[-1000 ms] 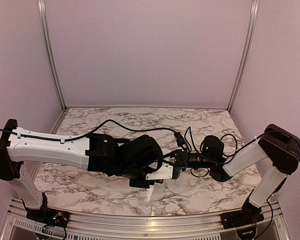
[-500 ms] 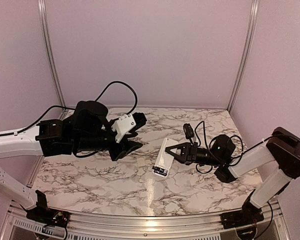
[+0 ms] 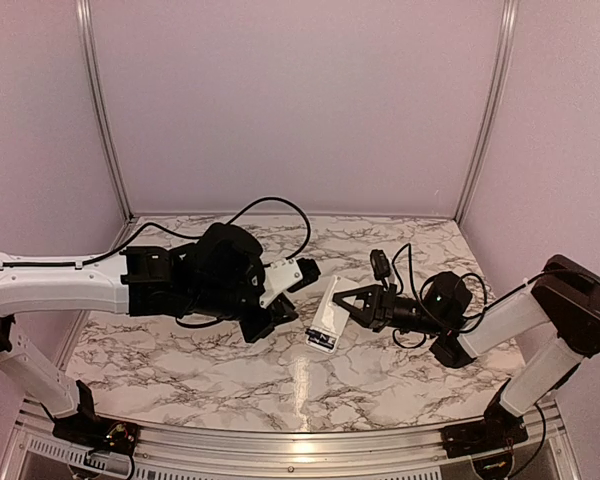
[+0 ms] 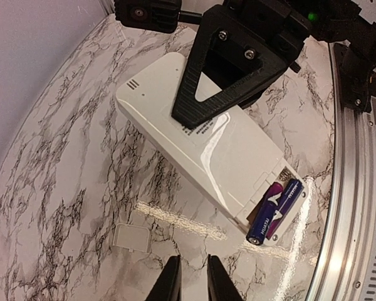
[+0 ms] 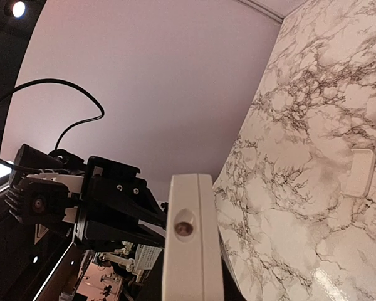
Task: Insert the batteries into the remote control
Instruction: Adjust the battery in the battery compartment.
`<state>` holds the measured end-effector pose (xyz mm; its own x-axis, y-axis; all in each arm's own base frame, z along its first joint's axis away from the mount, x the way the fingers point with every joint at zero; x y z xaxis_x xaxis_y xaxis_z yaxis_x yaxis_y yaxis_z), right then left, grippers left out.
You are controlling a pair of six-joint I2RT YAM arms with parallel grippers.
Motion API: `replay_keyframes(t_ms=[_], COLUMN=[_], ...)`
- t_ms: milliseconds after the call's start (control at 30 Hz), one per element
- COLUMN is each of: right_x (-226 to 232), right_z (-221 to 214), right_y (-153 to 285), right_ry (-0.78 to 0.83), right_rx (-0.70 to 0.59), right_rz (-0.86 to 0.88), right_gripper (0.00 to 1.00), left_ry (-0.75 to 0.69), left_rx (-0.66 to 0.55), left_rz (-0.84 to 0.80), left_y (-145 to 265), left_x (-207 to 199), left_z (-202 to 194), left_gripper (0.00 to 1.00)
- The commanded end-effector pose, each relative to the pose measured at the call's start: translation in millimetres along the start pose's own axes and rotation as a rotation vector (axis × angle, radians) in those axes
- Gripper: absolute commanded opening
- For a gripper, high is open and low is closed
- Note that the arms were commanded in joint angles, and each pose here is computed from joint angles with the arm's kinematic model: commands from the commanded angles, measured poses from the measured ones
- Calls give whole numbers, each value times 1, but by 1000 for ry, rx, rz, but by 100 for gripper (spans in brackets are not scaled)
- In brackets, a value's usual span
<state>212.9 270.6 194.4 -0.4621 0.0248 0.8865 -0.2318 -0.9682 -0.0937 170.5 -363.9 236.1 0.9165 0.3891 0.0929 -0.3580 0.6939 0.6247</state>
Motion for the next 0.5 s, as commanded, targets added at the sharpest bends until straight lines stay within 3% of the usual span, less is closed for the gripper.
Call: replay_keyframes(t_ms=[0, 467], right_x=[15, 11], right_z=[13, 13], right_y=[1, -1], right_ry=[54, 43], right_rx=[-59, -55], right_rz=[58, 43], right_gripper=[0, 0], left_ry=[-15, -68], left_rx=[22, 64], left_rz=[-7, 1], left_y=[-3, -14], left_x=[-6, -15], left_z=[8, 6], left_gripper=[15, 10])
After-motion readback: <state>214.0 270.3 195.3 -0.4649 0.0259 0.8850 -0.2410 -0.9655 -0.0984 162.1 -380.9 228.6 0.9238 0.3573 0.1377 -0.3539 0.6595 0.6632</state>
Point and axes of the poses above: each gripper's point midway between its finger pads, its own y axis back along the fingers, its own x axis along the line the jaws close on, z = x × y, the point moved 5 cm from there along y, back along the fingers, and after that the axes turned 4 degrees about y, right-handed, at the moved point
